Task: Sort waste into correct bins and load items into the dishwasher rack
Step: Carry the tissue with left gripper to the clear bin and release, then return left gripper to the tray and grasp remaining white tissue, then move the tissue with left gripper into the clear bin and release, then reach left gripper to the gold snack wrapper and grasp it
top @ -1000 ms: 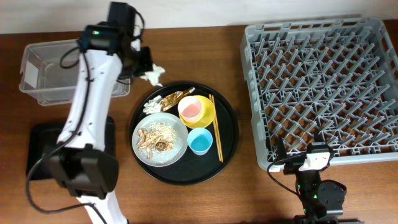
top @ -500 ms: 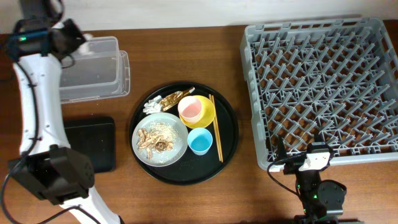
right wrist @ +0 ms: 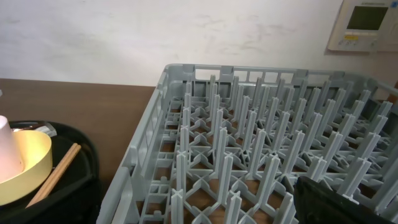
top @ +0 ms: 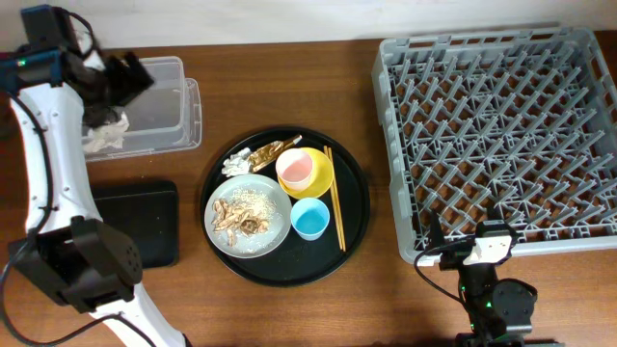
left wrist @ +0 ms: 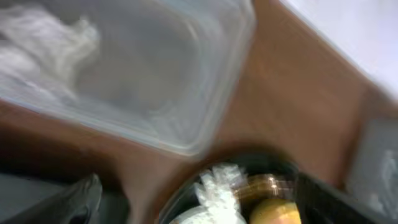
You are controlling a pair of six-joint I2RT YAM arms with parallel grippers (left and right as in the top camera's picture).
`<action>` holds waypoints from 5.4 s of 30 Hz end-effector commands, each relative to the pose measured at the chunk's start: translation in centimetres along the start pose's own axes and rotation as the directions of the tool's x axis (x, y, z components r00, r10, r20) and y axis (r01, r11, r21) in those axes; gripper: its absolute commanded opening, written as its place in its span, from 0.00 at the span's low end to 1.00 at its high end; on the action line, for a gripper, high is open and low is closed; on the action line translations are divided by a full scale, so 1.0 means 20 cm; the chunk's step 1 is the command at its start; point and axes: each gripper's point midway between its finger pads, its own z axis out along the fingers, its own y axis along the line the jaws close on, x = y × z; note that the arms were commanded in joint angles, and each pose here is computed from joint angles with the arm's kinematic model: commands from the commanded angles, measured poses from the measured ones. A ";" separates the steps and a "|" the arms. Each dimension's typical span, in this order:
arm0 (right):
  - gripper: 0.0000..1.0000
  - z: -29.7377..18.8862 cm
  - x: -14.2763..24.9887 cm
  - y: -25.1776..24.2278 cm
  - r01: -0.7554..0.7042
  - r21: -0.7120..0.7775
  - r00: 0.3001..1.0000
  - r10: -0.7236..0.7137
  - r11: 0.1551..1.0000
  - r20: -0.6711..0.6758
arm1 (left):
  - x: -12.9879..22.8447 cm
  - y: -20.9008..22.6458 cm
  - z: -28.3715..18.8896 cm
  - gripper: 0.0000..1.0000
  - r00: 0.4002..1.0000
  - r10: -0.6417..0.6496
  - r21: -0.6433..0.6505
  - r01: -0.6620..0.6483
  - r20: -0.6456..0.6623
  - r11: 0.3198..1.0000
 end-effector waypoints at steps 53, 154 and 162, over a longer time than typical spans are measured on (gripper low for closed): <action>0.98 0.00 0.01 0.00 0.006 -0.002 1.000 -0.006 1.000 -0.001 | 0.96 -0.14 0.84 0.44 0.647 0.646 -0.277 -0.760 -0.405 0.588; 0.98 0.00 0.01 0.00 0.006 -0.002 1.000 -0.006 1.000 -0.001 | 0.93 -0.27 0.85 0.72 0.409 0.851 0.117 -0.877 -0.330 0.467; 0.98 0.00 0.01 0.00 0.006 -0.002 1.000 -0.006 1.000 -0.001 | 0.87 -0.42 0.71 0.77 0.433 0.875 0.152 -0.870 -0.219 0.469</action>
